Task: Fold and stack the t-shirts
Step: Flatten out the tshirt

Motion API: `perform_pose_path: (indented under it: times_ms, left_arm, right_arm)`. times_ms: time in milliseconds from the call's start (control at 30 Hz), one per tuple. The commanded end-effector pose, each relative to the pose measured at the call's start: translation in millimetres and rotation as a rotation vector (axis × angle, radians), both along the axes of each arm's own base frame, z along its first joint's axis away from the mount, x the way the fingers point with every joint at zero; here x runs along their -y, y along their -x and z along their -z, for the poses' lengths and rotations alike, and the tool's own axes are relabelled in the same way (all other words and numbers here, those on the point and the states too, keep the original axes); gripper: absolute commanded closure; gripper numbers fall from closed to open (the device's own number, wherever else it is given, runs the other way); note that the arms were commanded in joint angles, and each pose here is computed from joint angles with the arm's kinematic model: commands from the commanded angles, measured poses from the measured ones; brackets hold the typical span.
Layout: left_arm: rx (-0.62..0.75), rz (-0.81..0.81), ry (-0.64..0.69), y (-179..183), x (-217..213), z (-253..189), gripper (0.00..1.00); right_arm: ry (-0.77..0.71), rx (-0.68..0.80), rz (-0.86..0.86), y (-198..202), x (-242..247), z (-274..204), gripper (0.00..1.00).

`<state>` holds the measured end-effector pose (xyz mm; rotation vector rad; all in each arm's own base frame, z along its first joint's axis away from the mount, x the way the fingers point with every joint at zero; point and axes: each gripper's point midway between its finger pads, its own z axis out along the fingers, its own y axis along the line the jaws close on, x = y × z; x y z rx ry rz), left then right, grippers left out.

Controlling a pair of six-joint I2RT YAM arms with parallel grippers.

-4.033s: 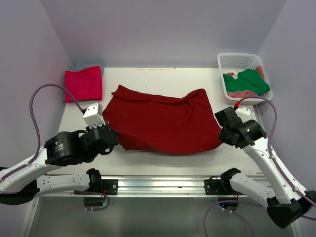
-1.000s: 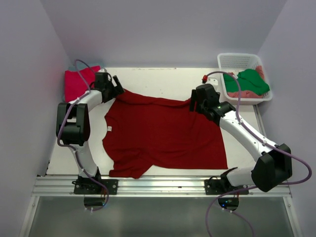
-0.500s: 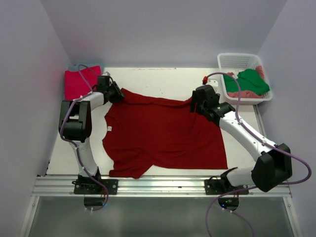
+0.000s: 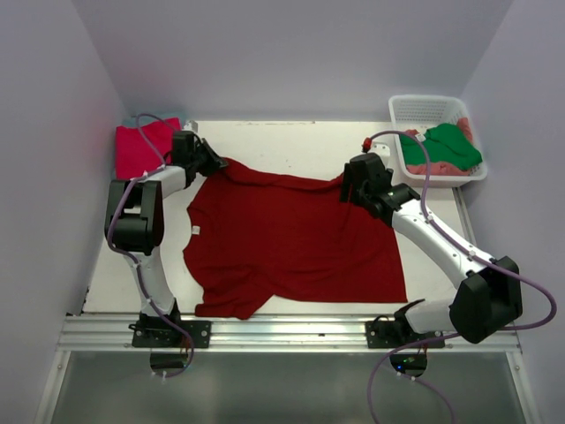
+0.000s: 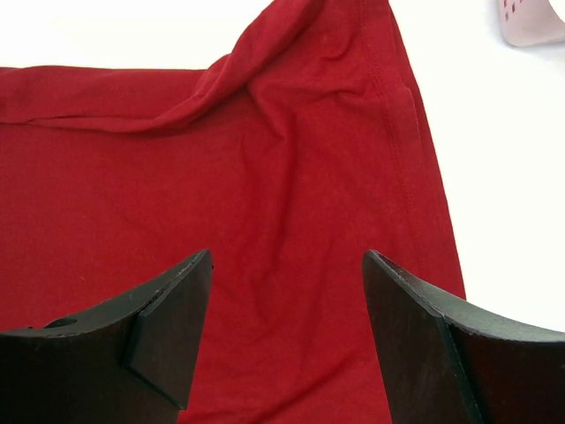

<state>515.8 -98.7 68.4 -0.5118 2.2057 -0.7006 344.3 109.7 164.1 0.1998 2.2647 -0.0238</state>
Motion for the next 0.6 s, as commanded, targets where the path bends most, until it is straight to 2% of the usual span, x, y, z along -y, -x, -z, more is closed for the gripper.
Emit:
perform_pose_path:
  times_ms: [0,200,433,500,567]
  left_arm:
    - [0.163,0.018,0.105,-30,13,-47,1.00]
    - [0.238,-0.005,0.262,-54,21,-61,1.00]
    - [0.237,-0.048,0.438,-76,27,-37,1.00]
    - [0.295,-0.052,0.515,-81,28,-46,1.00]
    - [0.304,-0.057,0.563,-85,28,-34,1.00]
  right_arm:
    - [-0.012,0.034,0.029,1,6,-7,0.28]
    - [0.005,0.017,0.035,6,10,0,0.28]
    - [0.002,0.005,0.040,9,11,8,0.27]
    - [-0.003,-0.004,0.038,10,10,11,0.27]
    - [-0.012,-0.010,0.036,12,9,14,0.28]
